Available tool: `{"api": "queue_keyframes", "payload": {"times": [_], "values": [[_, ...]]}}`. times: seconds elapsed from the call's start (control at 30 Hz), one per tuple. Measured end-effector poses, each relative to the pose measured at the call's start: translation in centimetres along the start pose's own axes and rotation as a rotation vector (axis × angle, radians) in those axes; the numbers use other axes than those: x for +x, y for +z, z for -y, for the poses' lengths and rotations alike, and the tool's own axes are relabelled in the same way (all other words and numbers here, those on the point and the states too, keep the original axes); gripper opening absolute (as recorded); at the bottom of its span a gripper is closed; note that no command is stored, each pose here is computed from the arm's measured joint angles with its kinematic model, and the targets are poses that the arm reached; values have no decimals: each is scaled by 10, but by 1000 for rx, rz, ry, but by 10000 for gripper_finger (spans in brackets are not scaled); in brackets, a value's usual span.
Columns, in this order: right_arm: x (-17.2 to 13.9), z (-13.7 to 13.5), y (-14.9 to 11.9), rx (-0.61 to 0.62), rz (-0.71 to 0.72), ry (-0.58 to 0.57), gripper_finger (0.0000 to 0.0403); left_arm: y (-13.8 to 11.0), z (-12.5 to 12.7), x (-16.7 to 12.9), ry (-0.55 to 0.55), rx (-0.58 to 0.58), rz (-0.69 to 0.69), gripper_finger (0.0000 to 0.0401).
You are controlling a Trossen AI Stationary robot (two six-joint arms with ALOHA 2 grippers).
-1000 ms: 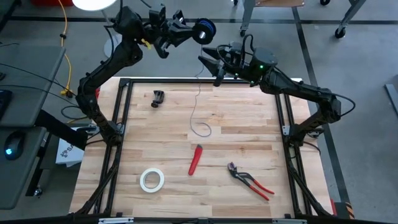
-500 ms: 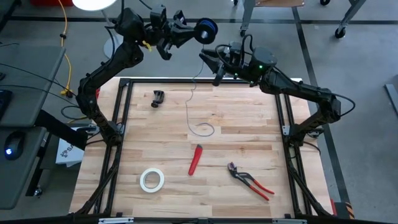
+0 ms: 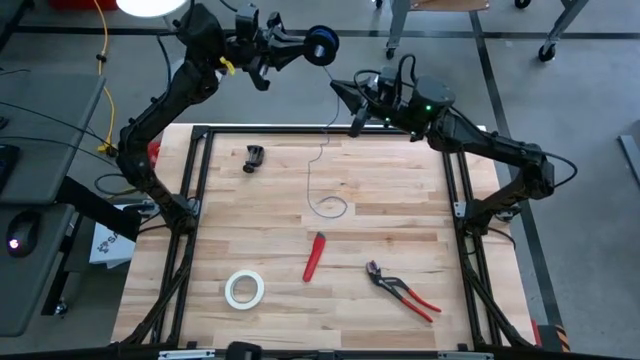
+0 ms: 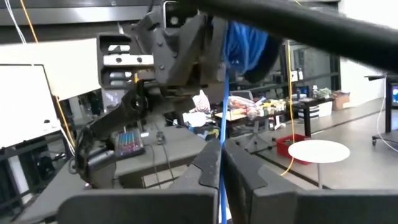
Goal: Coil cords
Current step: Coil the blue wire cable onto the black spool
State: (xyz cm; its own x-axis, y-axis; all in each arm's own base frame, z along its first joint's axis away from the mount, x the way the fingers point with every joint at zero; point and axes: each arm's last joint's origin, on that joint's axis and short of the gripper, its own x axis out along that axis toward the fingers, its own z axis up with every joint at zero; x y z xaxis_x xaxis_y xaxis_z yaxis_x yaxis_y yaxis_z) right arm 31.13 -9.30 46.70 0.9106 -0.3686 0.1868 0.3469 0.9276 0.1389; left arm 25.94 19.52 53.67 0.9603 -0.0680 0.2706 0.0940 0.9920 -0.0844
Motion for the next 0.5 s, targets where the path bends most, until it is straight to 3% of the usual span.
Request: {"api": "queue_keyframes", "payload": {"times": [0.4, 0.5], "values": [[0, 1, -1, 9, -3, -1, 1, 4, 5, -4, 23, 24, -6, 0], [1, 3, -3, 8, -30, 0, 17, 6, 5, -4, 29, 40, 16, 0]]}}
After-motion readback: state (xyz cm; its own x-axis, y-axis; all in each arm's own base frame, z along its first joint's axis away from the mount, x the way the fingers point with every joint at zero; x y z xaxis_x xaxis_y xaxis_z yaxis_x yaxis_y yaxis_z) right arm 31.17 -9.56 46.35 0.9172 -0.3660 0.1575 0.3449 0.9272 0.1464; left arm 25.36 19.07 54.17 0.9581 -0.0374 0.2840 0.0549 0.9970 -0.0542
